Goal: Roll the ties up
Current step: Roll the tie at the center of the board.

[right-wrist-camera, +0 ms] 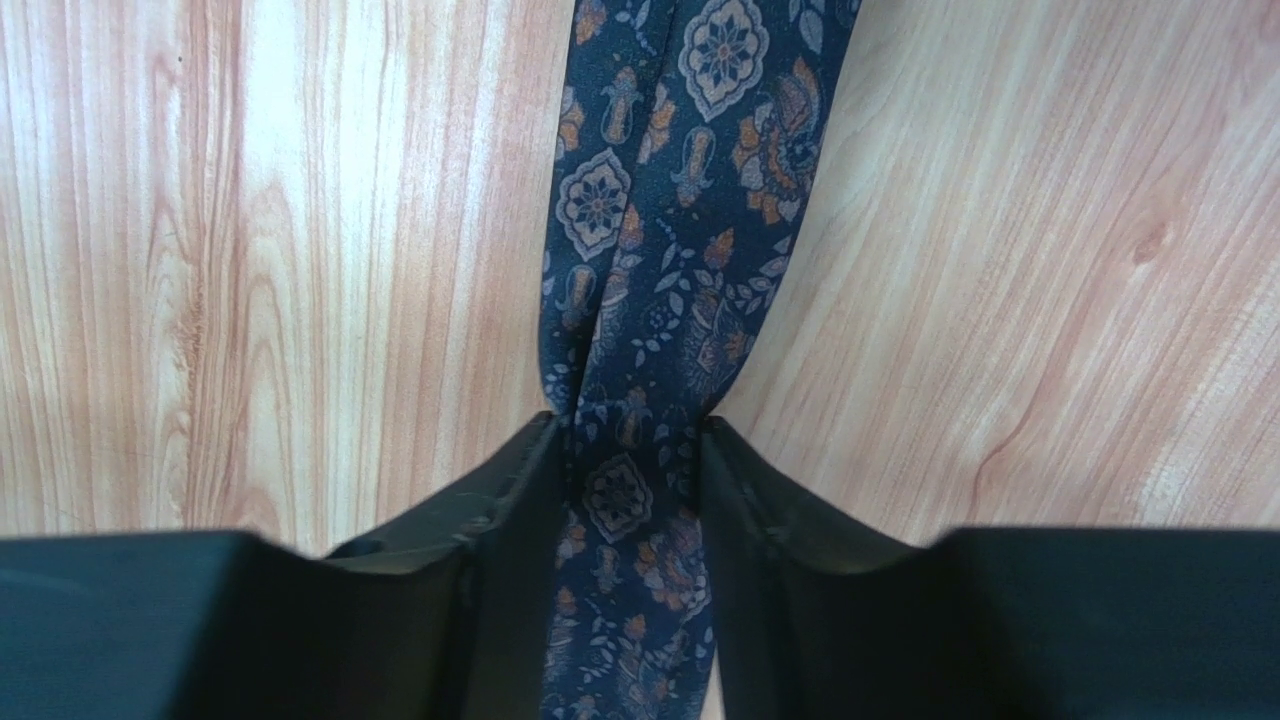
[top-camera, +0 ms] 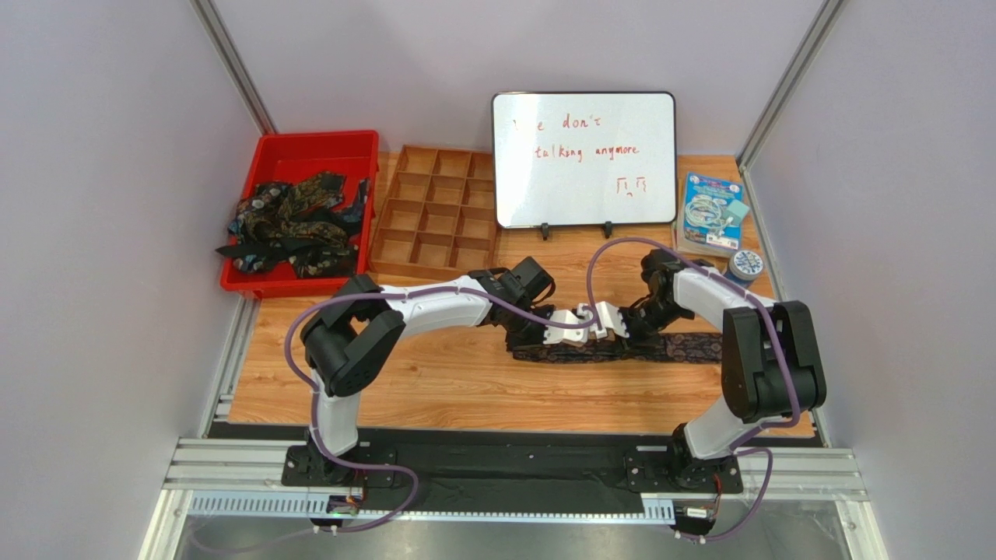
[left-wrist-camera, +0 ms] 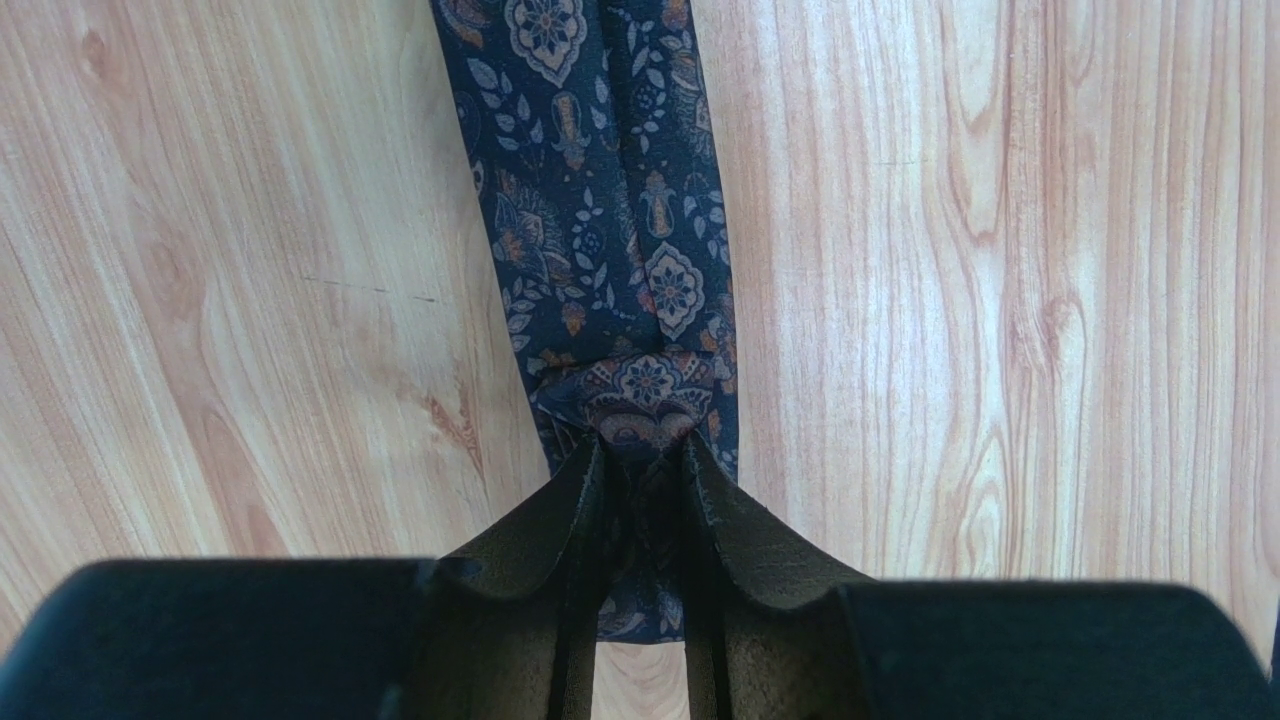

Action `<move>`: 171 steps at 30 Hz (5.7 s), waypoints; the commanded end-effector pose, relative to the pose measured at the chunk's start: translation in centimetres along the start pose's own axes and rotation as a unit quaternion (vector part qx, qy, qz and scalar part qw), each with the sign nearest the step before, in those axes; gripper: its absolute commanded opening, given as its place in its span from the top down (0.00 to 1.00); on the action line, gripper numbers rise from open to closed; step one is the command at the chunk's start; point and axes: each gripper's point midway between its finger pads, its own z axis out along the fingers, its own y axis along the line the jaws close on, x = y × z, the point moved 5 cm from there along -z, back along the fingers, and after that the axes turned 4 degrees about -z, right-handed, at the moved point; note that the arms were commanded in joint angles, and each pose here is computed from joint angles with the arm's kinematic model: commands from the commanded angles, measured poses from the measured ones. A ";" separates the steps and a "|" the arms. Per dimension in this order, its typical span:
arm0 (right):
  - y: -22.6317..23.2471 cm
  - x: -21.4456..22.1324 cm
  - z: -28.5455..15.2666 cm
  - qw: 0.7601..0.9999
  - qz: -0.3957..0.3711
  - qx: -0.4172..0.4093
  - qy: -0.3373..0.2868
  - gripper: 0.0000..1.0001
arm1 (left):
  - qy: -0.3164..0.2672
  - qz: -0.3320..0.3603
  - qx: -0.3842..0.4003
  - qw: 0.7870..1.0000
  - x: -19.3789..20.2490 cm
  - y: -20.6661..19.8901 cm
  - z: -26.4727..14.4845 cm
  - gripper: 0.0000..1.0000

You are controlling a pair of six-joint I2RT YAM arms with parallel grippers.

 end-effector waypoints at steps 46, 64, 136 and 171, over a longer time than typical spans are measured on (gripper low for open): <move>-4.5 -12.4 3.1 0.634 0.747 -0.052 -0.194 0.61 | 0.023 -0.009 0.020 1.000 2.0 -1.7 0.9 0.77; -5.0 -12.3 5.6 0.623 0.759 -0.046 -0.186 0.62 | 0.018 -0.021 0.023 0.999 1.8 -1.6 1.2 0.77; -4.7 -16.2 5.2 0.544 0.784 -0.073 -0.291 0.57 | 0.014 -0.033 0.032 0.999 2.2 -2.3 1.4 0.78; -2.3 -11.1 8.9 0.542 0.830 -0.020 -0.131 1.00 | -0.051 -0.012 -0.034 0.998 2.3 -1.3 -3.7 0.24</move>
